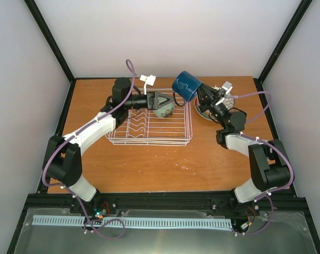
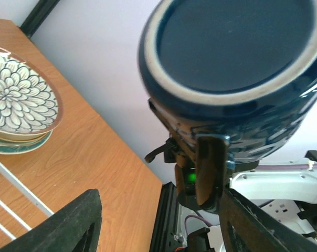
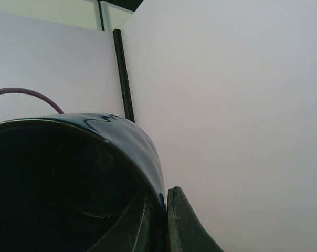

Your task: Load the mixed dishes into the dish rack

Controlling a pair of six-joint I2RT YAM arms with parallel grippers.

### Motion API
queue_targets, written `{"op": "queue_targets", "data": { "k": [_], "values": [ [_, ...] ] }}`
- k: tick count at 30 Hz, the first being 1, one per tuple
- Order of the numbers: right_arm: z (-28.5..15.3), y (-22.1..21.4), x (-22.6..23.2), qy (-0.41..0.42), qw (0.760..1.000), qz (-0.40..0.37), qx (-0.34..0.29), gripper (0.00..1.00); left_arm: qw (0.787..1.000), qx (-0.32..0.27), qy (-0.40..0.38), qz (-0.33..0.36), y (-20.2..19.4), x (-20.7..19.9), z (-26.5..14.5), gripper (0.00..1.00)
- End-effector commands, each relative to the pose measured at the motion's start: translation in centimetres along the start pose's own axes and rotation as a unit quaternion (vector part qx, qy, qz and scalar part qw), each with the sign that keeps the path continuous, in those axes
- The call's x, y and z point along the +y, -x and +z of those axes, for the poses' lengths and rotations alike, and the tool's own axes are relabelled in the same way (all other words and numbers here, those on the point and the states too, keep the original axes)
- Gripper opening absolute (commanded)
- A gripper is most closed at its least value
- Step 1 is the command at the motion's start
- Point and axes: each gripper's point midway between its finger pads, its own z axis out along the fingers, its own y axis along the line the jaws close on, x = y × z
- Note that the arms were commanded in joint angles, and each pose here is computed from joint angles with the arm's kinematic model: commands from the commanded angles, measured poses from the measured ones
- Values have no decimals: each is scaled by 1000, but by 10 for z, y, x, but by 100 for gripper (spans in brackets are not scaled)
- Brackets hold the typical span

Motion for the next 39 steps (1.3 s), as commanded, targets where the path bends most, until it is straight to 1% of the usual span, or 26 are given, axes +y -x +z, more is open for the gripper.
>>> {"op": "queue_targets", "data": {
  "k": [1,10,14,18,21,25,32,36,38,39],
  "values": [
    [4,31,13,29,998,-20,-61,3,998,-11,-53,31,17,-25,-1,61],
    [6,25,7,29,997,-2,-65,3,998,-5,-67,22,14,-25,1,55],
    [8,27,7,33,997,4,-73,3,997,1,-77,16,12,-22,4,54],
    [10,32,8,38,996,7,-79,3,998,0,-68,12,10,-14,6,54],
    [12,30,8,42,996,11,-73,3,998,0,-69,9,10,-13,7,49],
    [12,26,7,45,996,21,-68,3,997,-2,-81,16,16,-19,7,46],
    [12,19,6,48,996,32,-62,3,995,-1,-98,24,26,-28,10,32],
    [13,18,5,49,996,34,-61,3,994,1,-108,19,26,-28,11,15],
    [13,19,5,51,996,34,-61,3,994,0,-107,18,25,-26,11,8],
    [14,19,6,52,996,35,-61,3,994,1,-107,18,25,-26,11,7]
  ]
}}
